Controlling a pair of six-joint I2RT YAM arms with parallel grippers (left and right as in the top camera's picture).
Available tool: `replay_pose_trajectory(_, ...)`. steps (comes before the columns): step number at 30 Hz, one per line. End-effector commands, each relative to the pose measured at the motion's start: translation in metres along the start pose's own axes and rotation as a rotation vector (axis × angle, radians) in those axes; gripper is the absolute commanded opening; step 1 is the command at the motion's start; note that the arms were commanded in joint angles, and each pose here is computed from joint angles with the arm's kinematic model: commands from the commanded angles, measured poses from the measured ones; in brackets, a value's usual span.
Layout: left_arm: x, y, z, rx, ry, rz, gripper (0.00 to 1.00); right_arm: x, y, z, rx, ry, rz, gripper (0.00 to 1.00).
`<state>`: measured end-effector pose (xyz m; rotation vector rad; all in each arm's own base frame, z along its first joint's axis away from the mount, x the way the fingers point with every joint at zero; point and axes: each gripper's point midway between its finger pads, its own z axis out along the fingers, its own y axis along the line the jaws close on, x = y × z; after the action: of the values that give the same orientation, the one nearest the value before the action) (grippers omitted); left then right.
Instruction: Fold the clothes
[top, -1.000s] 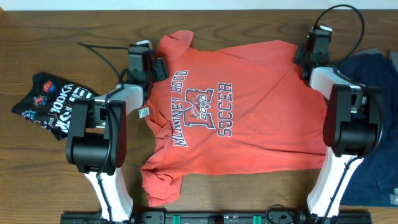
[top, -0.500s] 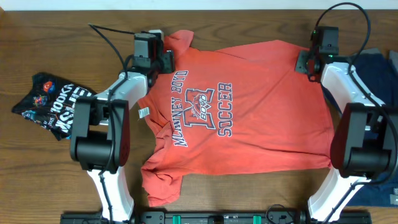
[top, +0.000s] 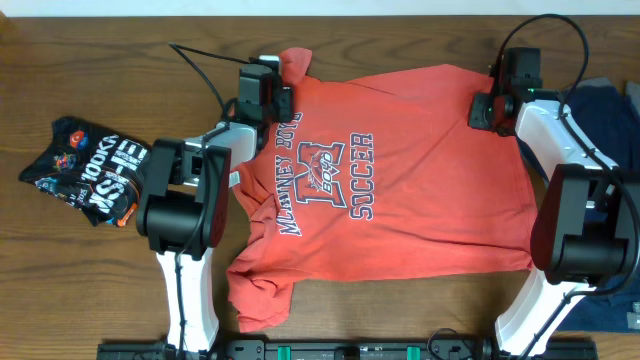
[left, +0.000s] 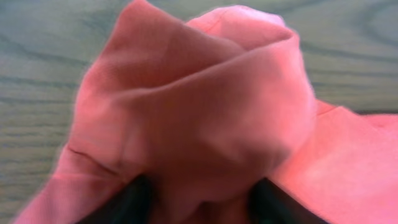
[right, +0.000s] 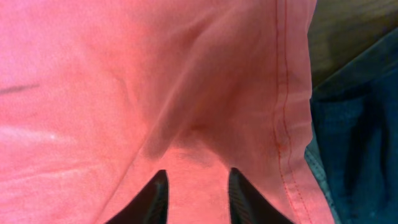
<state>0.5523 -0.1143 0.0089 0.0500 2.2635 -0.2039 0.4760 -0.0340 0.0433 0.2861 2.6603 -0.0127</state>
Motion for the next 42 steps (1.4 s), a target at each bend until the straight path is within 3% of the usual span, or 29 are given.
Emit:
replay_pose_trajectory(1,0.005,0.022,0.008,-0.113,-0.012,0.011,0.36,0.004,0.016,0.002,-0.028,0.01,-0.03,0.27)
replay_pose_trajectory(7,-0.039,0.032,0.005,-0.131,-0.139,-0.011,0.34,-0.001,0.018,0.002,-0.031,-0.008,-0.029,0.28)
replay_pose_trajectory(12,-0.058,0.037,0.003,-0.142,-0.127,-0.021,0.34,0.003,0.019,0.002,-0.04,0.009,-0.03,0.28)
replay_pose_trajectory(16,-0.037,0.029,-0.018,-0.146,0.069,-0.005,0.35,0.018,0.015,0.001,-0.031,0.072,-0.026,0.3)
replay_pose_trajectory(21,-0.006,0.017,-0.072,-0.158,0.298,-0.044,0.6,0.041,0.0,-0.001,-0.002,0.17,0.05,0.31)
replay_pose_trajectory(27,0.027,-0.004,-0.107,-0.12,0.475,-0.129,0.61,0.063,-0.01,-0.006,0.015,0.266,0.041,0.3)
replay_pose_trajectory(33,0.069,-0.004,-0.091,-0.119,0.555,-0.125,0.61,0.076,-0.01,-0.007,0.016,0.31,0.013,0.31)
replay_pose_trajectory(42,0.105,0.007,-0.057,-0.136,0.598,-0.131,0.61,0.073,-0.007,0.011,-0.004,0.234,0.013,0.32)
